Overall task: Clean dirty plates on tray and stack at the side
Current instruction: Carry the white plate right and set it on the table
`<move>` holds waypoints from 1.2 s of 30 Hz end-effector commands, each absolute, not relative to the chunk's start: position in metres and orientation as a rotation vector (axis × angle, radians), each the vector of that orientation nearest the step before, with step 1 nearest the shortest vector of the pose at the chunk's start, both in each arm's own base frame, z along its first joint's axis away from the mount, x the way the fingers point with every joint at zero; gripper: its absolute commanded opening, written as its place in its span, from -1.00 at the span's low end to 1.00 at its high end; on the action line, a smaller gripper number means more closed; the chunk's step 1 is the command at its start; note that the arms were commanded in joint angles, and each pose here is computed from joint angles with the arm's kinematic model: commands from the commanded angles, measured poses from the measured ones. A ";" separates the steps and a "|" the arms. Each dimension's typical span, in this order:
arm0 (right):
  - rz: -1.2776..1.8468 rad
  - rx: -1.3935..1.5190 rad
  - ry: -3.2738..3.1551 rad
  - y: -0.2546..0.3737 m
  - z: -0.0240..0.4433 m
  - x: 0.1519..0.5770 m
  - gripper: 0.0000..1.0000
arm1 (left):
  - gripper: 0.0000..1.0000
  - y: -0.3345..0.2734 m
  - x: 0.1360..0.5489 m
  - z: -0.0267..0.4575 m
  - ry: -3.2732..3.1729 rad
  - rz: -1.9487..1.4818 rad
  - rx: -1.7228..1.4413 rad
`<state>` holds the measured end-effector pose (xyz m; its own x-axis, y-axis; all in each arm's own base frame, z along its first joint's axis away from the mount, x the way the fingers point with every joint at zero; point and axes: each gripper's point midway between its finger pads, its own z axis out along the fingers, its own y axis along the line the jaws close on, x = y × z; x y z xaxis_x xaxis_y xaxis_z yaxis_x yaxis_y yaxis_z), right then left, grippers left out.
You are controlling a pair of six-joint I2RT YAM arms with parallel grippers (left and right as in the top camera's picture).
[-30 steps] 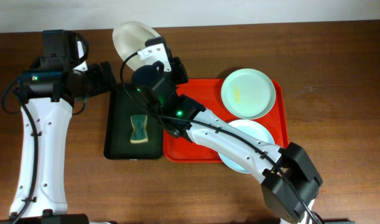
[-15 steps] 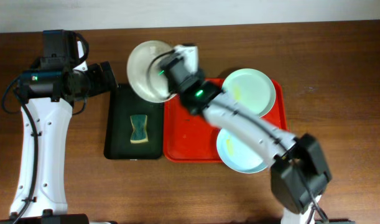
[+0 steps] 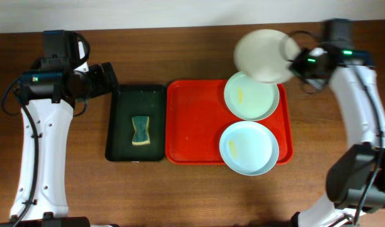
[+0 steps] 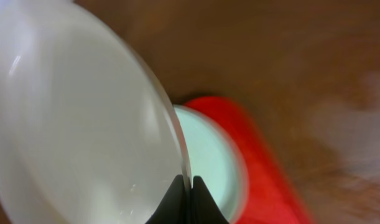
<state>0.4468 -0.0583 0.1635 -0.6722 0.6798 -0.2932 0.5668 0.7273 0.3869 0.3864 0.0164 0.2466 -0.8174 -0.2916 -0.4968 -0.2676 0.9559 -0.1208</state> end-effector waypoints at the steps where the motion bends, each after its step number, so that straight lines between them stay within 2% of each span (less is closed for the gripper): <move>1: 0.354 1.089 2.475 -0.115 0.170 0.421 -0.92 | 0.99 0.018 0.387 0.249 2.568 -0.056 -0.413; 8: 0.142 1.381 2.438 -0.205 0.155 0.359 -0.92 | 0.98 0.018 0.387 0.249 2.568 -0.056 -0.413; 16: -0.081 1.442 2.532 -0.222 0.117 0.321 -0.92 | 0.98 0.018 0.387 0.249 2.568 -0.056 -0.412; 23: -0.065 1.464 2.578 -0.210 0.065 0.305 -0.92 | 0.98 0.019 0.387 0.249 2.568 -0.056 -0.413; 28: -0.062 1.476 2.607 -0.202 0.044 0.294 -0.89 | 0.98 0.019 0.387 0.249 2.568 -0.056 -0.413; 30: -0.061 1.477 2.632 -0.198 0.043 0.290 -0.61 | 0.98 0.018 0.387 0.249 2.568 -0.056 -0.413; 31: -0.043 1.408 2.682 -0.194 0.045 0.290 -0.28 | 0.98 0.018 0.387 0.249 2.568 -0.056 -0.413; 33: 0.033 1.243 2.742 -0.186 0.052 0.301 0.08 | 0.98 0.019 0.387 0.249 2.568 -0.056 -0.413; 34: 0.053 1.194 2.754 -0.183 0.060 0.307 0.17 | 0.98 0.019 0.387 0.249 2.568 -0.056 -0.413; 36: 0.094 1.077 2.767 -0.176 0.083 0.324 0.22 | 0.99 0.019 0.387 0.249 2.568 -0.056 -0.413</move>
